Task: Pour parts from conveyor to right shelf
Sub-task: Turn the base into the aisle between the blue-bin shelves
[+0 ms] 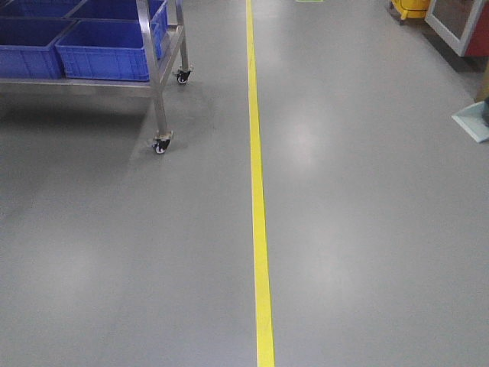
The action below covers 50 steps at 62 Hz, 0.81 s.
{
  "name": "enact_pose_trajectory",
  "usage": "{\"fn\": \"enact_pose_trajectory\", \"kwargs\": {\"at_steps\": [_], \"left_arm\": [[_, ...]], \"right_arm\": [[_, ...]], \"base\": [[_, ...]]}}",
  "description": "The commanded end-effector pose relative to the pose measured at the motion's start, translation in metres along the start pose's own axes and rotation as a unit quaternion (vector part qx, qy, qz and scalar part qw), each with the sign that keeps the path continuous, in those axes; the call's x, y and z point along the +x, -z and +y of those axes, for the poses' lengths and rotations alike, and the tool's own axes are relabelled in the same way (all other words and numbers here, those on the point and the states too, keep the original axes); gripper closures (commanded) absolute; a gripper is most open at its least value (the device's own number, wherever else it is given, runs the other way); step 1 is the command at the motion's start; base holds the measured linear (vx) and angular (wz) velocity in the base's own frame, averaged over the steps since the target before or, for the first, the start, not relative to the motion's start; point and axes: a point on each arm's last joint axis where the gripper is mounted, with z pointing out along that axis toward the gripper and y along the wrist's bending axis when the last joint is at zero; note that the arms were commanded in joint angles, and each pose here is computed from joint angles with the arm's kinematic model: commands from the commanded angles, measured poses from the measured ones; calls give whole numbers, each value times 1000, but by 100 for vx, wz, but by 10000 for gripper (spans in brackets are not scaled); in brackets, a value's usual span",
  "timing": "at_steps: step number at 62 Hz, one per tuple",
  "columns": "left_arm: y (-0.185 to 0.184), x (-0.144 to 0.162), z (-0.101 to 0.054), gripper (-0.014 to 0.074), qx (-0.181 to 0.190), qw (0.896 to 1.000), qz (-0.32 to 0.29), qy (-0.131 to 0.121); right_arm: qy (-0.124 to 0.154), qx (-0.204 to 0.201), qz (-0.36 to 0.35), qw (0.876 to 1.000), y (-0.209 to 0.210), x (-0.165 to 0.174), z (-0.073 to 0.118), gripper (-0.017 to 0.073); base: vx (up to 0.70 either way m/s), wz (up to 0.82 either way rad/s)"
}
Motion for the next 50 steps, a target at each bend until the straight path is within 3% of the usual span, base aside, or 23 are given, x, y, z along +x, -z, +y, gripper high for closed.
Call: {"fn": "enact_pose_trajectory", "kwargs": {"at_steps": [1,50], "left_arm": [[2,-15,0,600,0,999,-48,2],[2,-15,0,600,0,999,-48,2]], "right_arm": [[4,4,-37,999,1,-3,0,568],[4,4,-37,999,1,-3,0,568]], "base": [[78,3],[75,7]]}}
